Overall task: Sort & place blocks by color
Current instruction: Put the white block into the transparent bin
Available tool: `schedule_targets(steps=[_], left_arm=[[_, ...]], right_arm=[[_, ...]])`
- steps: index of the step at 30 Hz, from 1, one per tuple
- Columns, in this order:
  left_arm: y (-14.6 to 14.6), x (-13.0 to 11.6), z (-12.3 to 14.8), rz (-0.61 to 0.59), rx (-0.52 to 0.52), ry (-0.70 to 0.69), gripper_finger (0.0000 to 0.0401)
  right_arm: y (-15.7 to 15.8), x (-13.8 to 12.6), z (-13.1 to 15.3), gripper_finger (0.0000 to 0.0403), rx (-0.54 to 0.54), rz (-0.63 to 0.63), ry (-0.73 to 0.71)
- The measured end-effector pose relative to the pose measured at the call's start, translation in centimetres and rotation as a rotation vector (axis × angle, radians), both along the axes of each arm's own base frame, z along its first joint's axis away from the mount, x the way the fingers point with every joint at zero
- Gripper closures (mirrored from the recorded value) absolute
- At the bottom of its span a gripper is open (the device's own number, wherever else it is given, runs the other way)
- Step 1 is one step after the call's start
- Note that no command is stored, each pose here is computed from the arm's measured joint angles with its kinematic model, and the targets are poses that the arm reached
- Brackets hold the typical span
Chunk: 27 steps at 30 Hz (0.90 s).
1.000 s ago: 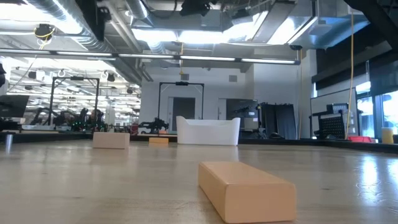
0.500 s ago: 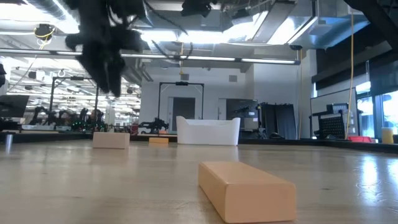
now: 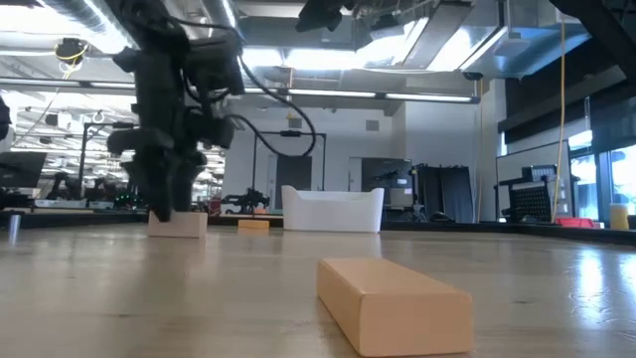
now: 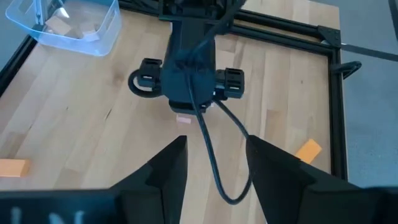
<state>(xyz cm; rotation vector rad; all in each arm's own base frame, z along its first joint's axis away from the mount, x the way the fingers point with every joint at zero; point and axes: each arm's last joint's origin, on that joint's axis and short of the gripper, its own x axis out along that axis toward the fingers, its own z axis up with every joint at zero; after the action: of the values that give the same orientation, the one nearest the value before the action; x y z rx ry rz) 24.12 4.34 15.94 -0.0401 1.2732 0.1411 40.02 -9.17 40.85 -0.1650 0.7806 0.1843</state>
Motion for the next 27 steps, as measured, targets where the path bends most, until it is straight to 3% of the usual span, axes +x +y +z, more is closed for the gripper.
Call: schedule_targets(steps=[9,23,27], left_arm=[[0.2,1.1,-2.9,-0.002,-0.020,0.086,0.0086],[0.2,1.1,-2.8,0.005,-0.001,0.081,0.0086],[0.0,1.1,-2.9,0.098,-0.033,0.075,0.0086]], right_arm=[[0.0,-0.1,-0.1,0.0238,0.000,0.001,0.009],[0.0,-0.1,-0.1,0.0238,0.001,0.001,0.009],[0.0,-0.1,-0.1,0.0238,0.002,0.000,0.009]])
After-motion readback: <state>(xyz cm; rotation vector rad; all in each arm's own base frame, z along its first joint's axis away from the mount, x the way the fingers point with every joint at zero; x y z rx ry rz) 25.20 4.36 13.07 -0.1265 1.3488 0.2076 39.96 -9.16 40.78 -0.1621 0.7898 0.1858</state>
